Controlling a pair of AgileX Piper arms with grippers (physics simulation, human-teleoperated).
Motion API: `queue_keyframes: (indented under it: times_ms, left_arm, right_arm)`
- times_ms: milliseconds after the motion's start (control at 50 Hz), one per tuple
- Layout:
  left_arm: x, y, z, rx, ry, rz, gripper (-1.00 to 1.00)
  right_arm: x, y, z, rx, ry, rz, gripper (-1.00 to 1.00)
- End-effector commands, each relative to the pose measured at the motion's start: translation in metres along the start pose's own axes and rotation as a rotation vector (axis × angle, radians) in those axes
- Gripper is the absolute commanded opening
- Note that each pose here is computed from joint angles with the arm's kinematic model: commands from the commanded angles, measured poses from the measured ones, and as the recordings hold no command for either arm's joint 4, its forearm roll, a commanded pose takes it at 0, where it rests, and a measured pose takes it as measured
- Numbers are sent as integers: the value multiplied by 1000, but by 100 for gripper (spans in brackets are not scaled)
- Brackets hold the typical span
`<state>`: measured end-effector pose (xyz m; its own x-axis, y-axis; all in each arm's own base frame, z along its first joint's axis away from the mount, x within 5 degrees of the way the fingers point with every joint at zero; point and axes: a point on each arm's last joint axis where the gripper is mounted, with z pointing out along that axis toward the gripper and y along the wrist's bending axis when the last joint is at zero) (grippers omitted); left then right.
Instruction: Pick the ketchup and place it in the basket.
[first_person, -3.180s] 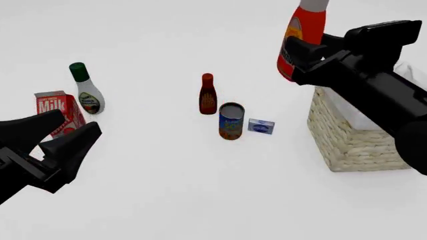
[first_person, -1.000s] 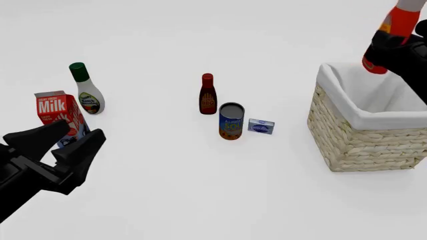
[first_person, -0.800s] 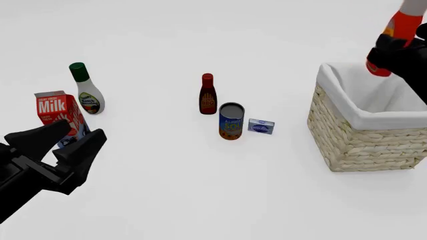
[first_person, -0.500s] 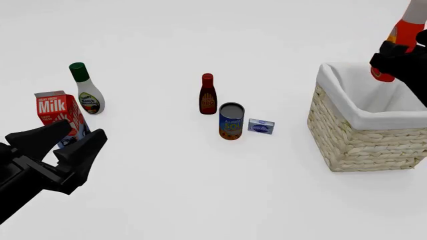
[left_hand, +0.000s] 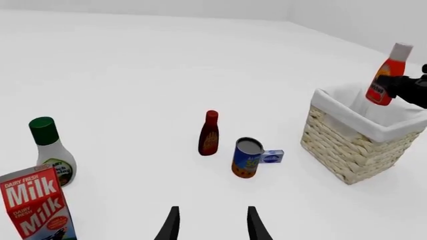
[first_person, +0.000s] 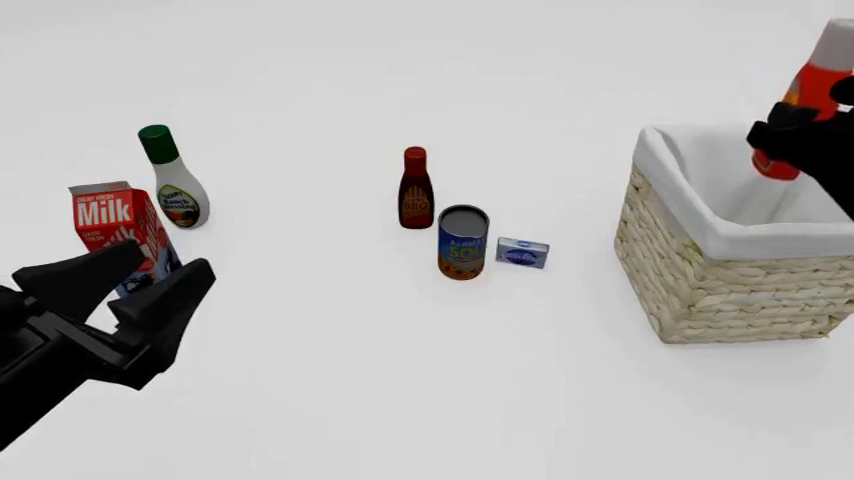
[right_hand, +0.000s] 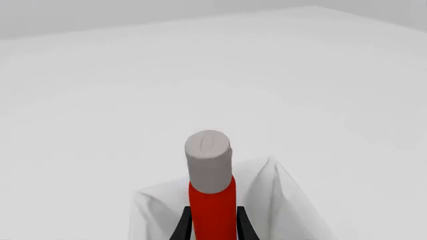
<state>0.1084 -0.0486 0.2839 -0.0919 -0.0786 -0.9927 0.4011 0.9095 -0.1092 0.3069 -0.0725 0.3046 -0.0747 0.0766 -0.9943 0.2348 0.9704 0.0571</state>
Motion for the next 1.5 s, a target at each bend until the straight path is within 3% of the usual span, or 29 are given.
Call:
queue_keyframes:
  times_ms: [20,1500]
  left_arm:
    - [0,0,1,3,-1,-1,100]
    - [5,3,-3,-17,-9,-15,100]
  right_arm:
    - [7,-7,12,21,32,7,-100]
    - [48,-14,51,36,137,-28,-100]
